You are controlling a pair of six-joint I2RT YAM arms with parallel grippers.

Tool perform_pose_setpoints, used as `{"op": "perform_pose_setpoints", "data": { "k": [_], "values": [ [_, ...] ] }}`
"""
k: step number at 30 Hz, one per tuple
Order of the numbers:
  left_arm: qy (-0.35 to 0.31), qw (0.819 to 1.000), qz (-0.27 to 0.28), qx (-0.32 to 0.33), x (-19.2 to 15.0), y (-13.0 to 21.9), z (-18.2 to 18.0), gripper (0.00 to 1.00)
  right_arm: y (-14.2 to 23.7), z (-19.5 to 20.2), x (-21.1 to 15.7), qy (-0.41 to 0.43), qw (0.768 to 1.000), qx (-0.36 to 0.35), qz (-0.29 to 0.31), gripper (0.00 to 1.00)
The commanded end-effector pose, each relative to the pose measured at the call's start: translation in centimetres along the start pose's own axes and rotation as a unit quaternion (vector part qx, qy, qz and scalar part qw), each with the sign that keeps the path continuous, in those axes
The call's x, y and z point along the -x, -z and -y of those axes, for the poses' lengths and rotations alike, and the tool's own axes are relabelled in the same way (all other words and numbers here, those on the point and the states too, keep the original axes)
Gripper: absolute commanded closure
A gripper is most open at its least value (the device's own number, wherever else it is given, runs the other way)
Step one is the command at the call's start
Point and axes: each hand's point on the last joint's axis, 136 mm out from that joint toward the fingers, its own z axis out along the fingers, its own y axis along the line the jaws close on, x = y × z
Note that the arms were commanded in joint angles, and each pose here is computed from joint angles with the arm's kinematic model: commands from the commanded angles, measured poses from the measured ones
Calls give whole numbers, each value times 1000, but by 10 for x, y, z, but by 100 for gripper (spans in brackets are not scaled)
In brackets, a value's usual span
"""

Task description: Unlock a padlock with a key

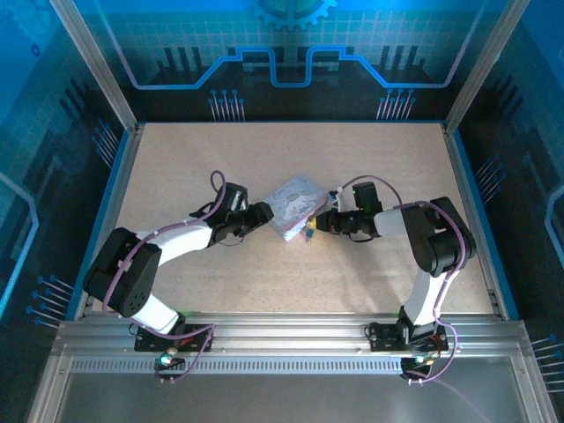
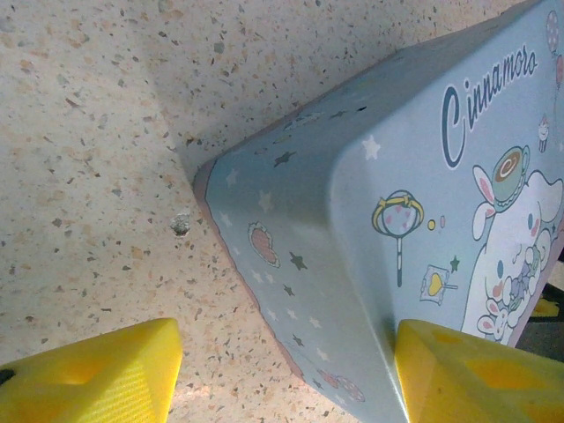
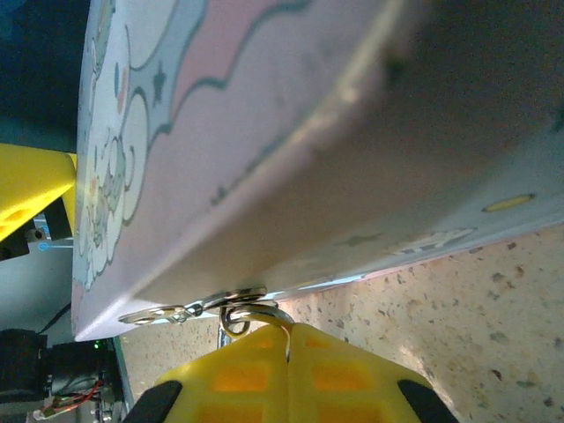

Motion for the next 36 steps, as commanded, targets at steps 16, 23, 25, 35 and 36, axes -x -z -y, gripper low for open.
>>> {"op": "perform_pose_setpoints", "data": {
  "k": [16,23,25,35,36],
  "values": [
    [3,999,-17,37,-18,-1,-23,34,5,0,22,-26,998,5,59,98],
    [3,999,-18,38,-19,-1,-24,34,8,2,28,-34,997,7,70,98],
    [3,999,-18,39,-19,-1,-24,34,10,3,30,-36,997,6,74,98],
    [3,999,-19,41,-19,-2,-25,34,17,5,39,-41,995,6,92,99],
    [2,999,-19,40,-19,-1,-25,34,17,5,40,-41,995,6,93,99]
  ]
}}
